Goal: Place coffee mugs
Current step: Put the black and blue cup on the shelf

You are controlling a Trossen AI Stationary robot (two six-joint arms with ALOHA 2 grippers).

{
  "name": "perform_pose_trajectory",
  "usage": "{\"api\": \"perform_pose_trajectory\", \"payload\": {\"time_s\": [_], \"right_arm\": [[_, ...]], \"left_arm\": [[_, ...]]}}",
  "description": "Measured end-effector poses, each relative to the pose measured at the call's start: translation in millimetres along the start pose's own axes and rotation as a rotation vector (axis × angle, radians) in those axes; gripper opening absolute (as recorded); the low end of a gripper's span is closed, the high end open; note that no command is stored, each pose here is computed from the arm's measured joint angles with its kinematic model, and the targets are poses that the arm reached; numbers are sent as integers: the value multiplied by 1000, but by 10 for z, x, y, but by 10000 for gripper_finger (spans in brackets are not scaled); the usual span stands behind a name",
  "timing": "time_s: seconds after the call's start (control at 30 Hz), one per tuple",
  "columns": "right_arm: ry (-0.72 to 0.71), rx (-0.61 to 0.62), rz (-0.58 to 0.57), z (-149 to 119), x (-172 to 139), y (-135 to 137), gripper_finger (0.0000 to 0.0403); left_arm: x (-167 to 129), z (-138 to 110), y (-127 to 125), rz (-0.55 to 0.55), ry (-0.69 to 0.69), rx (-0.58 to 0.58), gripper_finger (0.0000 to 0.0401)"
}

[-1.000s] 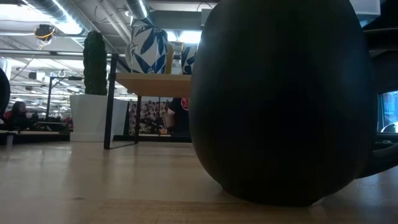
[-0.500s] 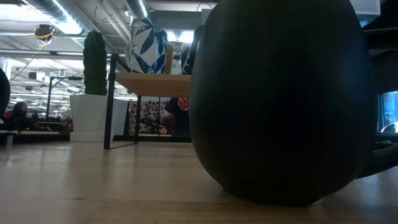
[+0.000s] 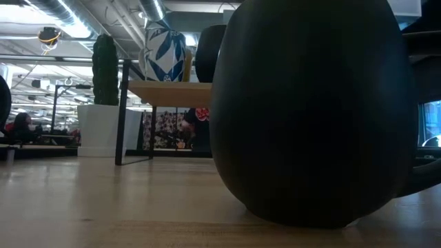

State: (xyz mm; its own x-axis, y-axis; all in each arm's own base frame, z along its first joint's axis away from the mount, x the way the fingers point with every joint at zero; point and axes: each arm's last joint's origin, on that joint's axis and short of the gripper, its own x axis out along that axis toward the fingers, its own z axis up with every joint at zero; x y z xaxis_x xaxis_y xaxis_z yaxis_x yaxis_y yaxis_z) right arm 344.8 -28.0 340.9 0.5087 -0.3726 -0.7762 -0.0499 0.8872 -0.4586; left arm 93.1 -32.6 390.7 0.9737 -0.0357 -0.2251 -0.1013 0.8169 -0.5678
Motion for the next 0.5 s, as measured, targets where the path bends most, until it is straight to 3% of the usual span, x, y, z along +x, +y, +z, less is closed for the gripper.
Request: {"api": "perform_pose_trajectory", "payload": {"time_s": [0.33,0.5], "right_arm": [[-104,81,-21,-81,-532,-3,0],[-203,132,101,-137,-906,144,1]], "left_arm": [[1,2,2,7,-6,14,263],[0,0,-1,-3,2,-54,263]]}}
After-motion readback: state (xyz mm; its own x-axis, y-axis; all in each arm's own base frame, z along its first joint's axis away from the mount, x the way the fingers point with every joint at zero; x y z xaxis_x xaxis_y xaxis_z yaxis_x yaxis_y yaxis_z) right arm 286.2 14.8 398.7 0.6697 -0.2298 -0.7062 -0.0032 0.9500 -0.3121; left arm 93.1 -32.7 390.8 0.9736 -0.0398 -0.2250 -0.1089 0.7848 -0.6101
